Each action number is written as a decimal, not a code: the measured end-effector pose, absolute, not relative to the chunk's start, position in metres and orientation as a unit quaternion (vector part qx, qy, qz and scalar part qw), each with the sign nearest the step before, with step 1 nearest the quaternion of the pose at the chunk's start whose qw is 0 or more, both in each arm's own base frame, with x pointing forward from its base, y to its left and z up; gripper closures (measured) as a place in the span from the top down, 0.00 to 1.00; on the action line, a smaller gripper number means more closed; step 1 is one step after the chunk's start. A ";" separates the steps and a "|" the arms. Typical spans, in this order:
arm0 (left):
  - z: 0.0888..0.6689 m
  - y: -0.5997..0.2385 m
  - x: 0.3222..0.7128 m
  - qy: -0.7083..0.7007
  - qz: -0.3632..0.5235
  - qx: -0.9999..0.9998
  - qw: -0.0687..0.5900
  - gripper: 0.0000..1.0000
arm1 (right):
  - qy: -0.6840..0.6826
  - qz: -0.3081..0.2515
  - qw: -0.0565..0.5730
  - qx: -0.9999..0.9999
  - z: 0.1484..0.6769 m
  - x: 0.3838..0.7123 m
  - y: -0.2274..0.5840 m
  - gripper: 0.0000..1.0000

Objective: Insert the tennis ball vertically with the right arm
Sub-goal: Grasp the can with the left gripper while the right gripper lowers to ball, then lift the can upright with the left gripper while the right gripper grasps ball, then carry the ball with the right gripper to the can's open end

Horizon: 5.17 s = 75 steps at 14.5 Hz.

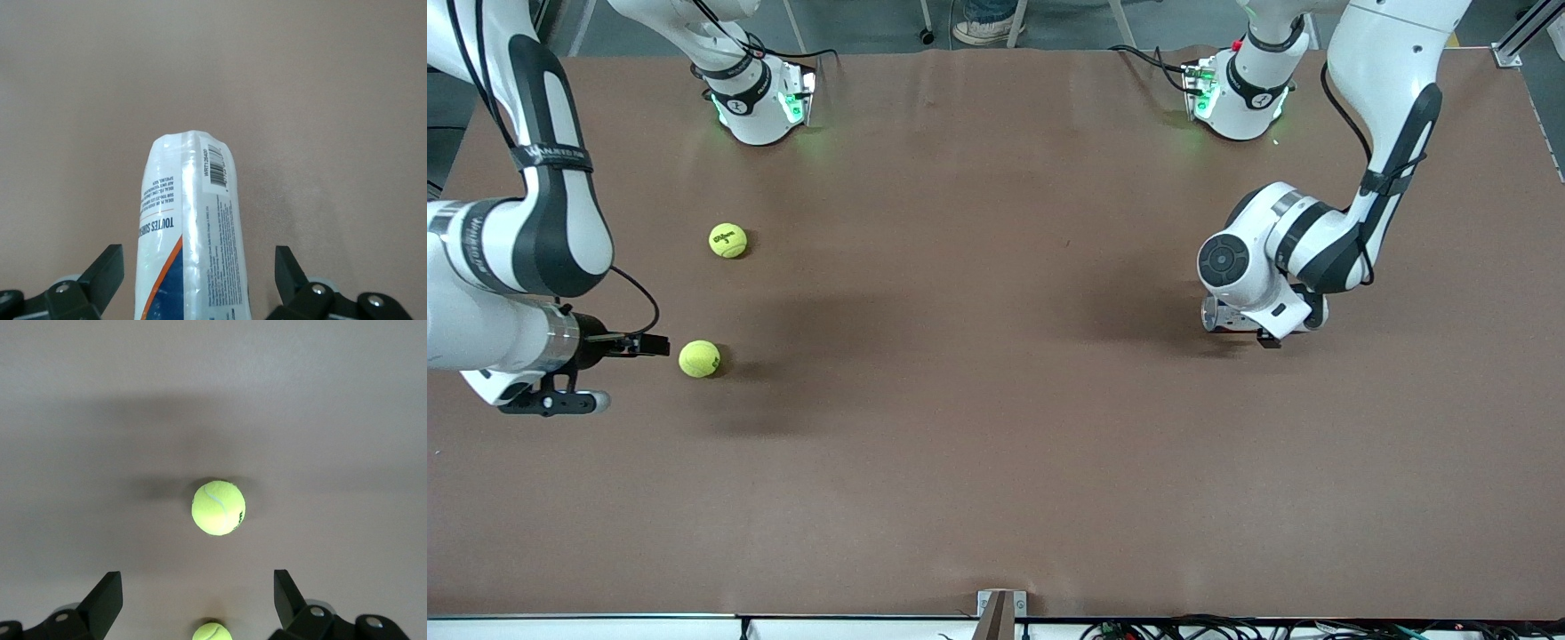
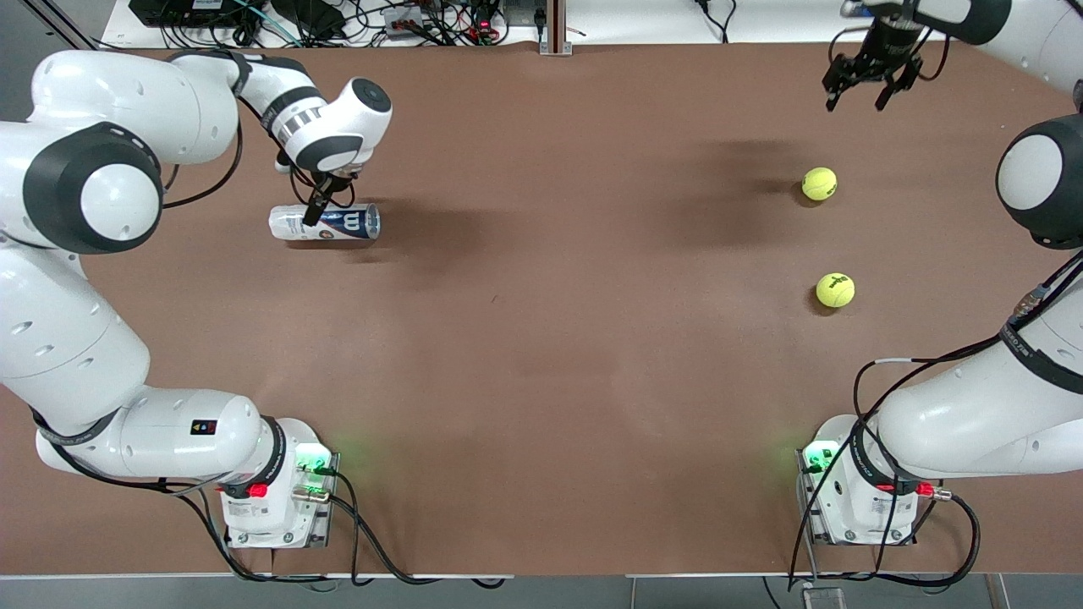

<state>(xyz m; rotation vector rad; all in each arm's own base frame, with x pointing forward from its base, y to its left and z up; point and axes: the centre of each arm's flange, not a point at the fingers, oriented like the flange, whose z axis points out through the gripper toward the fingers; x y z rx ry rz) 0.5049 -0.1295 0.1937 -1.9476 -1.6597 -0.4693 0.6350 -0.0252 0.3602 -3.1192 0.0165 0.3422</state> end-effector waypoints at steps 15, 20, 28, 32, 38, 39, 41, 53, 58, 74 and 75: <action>0.162 -0.136 0.494 -0.614 -0.175 -0.716 0.282 0.75 | 0.015 0.087 0.002 -0.996 0.234 0.598 -0.036 1.00; 0.163 -0.137 0.496 -0.614 -0.176 -0.716 0.281 0.75 | 0.015 0.093 0.001 -0.996 0.207 0.597 -0.036 1.00; 0.238 -0.195 0.559 -0.647 -0.136 -0.729 0.181 0.75 | 0.014 0.099 0.002 -0.995 0.197 0.595 -0.034 0.99; 0.280 -0.235 0.579 -0.660 -0.108 -0.733 0.124 0.74 | 0.014 0.101 0.002 -0.995 0.189 0.596 -0.034 0.81; 0.305 -0.305 0.586 -0.670 -0.060 -0.735 0.086 0.72 | -0.007 0.098 0.004 -0.995 0.190 0.599 -0.034 0.68; 0.309 -0.321 0.588 -0.674 -0.045 -0.734 0.074 0.72 | -0.009 0.097 0.004 -0.995 0.190 0.600 -0.034 0.68; 0.316 -0.354 0.590 -0.679 -0.010 -0.732 0.048 0.72 | -0.012 0.103 0.005 -0.995 0.192 0.601 -0.032 0.68; 0.313 -0.506 0.548 -0.632 0.138 -0.749 -0.142 0.72 | -0.016 0.173 0.040 -0.984 0.354 0.607 0.040 0.68; 0.312 -0.527 0.543 -0.608 0.200 -0.736 -0.220 0.72 | 0.032 0.173 0.017 -0.984 0.389 0.577 0.164 0.68; 0.238 -0.547 0.508 -0.588 0.287 -0.704 -0.275 0.69 | 0.131 0.133 0.081 -0.979 0.490 0.535 0.324 0.68; 0.235 -0.549 0.506 -0.586 0.291 -0.705 -0.276 0.69 | 0.130 0.137 0.077 -0.979 0.478 0.537 0.329 0.68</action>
